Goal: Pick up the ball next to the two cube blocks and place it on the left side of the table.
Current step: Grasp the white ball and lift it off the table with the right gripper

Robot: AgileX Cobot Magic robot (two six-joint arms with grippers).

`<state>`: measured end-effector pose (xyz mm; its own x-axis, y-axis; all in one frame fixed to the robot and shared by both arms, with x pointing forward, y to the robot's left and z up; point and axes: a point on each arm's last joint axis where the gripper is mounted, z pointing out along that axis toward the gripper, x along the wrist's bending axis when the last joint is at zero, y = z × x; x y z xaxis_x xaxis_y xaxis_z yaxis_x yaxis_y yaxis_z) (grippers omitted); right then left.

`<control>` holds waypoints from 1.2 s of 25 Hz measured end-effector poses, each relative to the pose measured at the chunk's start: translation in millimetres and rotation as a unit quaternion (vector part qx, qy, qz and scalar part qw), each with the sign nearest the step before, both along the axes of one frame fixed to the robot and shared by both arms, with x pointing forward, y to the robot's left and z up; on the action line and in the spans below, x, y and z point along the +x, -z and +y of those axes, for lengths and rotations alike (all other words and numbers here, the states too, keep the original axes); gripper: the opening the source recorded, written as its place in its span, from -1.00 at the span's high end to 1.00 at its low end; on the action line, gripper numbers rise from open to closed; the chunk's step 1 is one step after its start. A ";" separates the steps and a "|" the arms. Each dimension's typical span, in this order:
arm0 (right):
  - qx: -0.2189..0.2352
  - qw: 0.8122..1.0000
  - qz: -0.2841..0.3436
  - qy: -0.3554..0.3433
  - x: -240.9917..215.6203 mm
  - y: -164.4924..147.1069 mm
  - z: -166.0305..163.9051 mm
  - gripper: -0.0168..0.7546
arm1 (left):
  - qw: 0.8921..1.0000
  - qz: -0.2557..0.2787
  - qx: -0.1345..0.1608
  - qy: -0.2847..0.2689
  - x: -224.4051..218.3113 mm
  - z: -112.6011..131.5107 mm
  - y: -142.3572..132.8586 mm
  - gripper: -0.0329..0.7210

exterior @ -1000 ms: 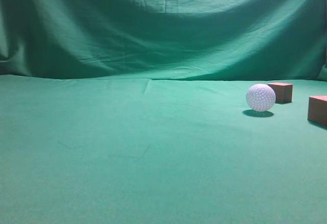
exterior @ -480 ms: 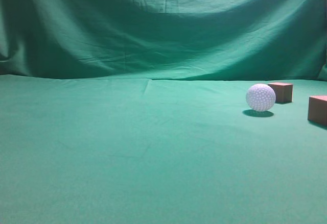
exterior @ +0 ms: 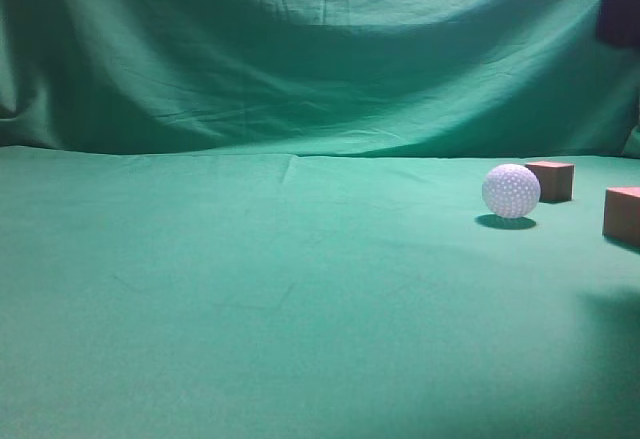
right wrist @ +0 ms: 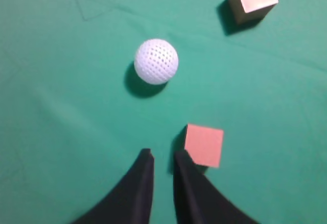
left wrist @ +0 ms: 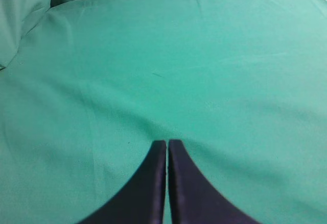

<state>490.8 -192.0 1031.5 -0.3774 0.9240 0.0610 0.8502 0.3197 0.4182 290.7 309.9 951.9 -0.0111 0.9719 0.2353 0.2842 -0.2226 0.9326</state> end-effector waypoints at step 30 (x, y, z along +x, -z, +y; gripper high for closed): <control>-0.002 0.999 0.050 0.009 89.6 94.8 38.1 0.15 | 1.000 0.000 0.000 0.000 0.0 0.0 0.0 0.91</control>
